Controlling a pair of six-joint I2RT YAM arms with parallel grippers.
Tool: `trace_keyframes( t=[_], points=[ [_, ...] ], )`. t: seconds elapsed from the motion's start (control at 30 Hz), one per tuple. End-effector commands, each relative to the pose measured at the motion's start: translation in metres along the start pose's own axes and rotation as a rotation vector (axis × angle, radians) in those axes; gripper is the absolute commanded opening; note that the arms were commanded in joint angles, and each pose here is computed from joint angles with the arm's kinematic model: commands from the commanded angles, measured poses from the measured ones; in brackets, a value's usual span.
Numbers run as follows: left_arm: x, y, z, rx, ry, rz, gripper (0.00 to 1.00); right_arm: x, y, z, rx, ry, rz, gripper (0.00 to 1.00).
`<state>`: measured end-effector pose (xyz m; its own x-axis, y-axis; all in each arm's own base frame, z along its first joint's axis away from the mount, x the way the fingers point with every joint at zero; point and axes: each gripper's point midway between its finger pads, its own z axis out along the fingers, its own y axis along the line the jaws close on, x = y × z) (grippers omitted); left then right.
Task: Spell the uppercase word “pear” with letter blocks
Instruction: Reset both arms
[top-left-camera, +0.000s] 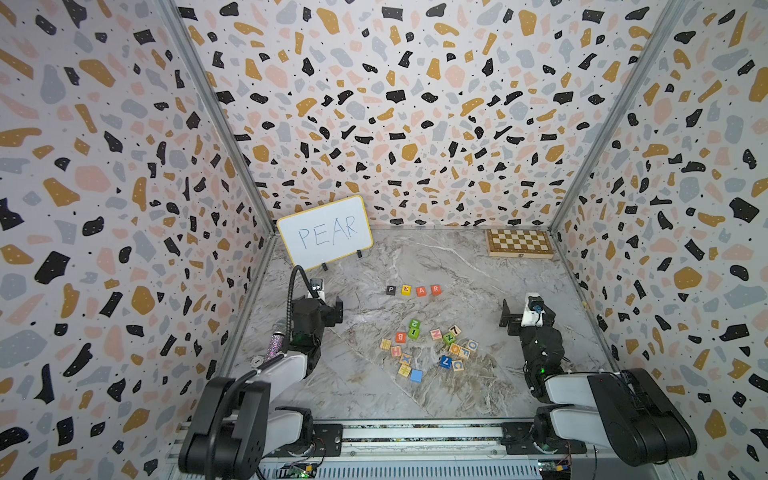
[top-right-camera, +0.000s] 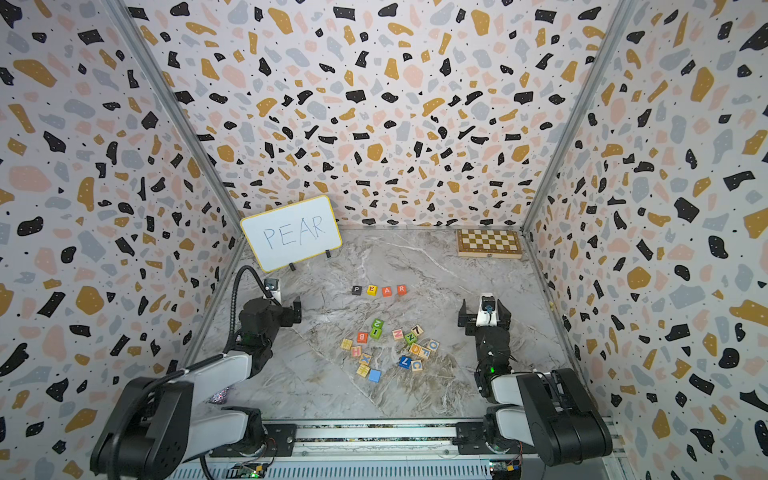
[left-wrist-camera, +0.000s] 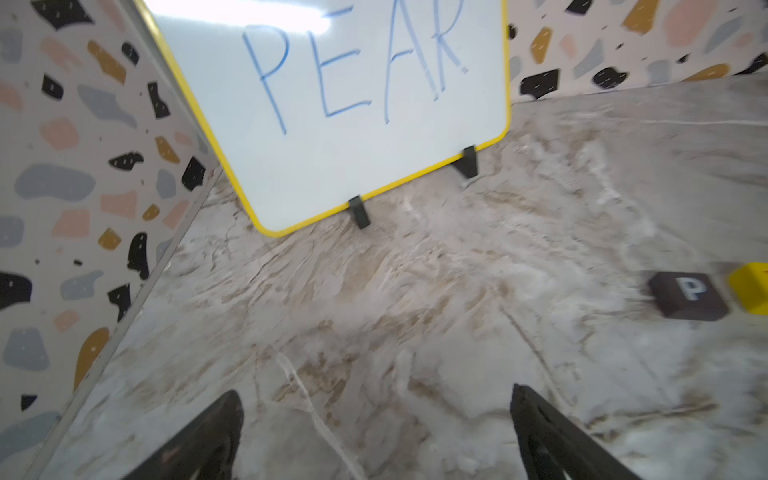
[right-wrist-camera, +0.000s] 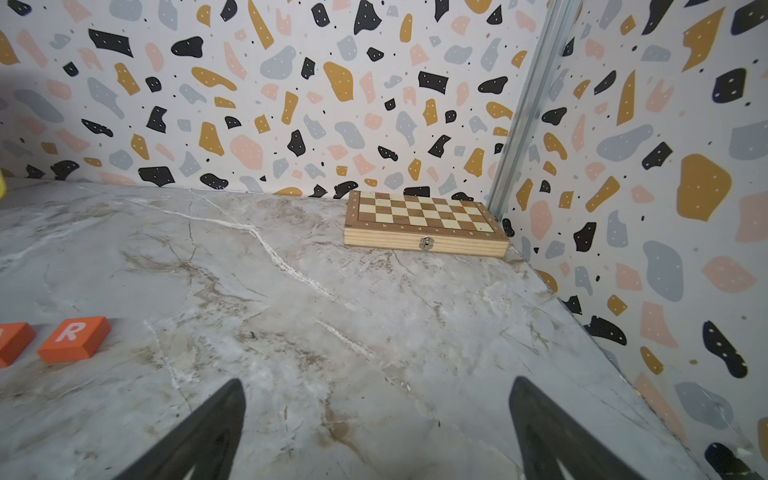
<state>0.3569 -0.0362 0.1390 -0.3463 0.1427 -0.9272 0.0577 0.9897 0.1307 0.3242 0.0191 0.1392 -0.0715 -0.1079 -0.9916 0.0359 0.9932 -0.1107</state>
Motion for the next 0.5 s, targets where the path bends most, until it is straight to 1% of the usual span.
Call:
trace_keyframes(
  t=[0.0,0.07,0.13,0.2,0.37,0.47],
  points=[
    [-0.053,-0.049,-0.021,0.175,-0.062,0.124,0.99,-0.011,0.007,0.006,-0.036,-0.019,-0.018,0.99],
    [-0.064,-0.076,-0.026,0.253,-0.014,0.126,0.99,-0.011,0.01,0.007,-0.042,-0.017,-0.026,0.99],
    [-0.063,-0.096,-0.028,0.314,0.082,0.107,0.99,-0.011,0.009,0.006,-0.04,-0.018,-0.026,0.99],
    [-0.063,-0.112,-0.028,0.34,0.143,0.097,0.99,-0.011,0.008,0.006,-0.035,-0.016,-0.023,0.99],
    [-0.066,-0.139,-0.026,0.375,0.224,0.041,0.99,-0.011,0.007,0.007,-0.025,-0.014,-0.021,0.99],
    [-0.069,-0.148,-0.023,0.365,0.272,0.011,0.99,-0.011,0.006,0.006,-0.019,-0.022,-0.025,0.99]
  ],
)
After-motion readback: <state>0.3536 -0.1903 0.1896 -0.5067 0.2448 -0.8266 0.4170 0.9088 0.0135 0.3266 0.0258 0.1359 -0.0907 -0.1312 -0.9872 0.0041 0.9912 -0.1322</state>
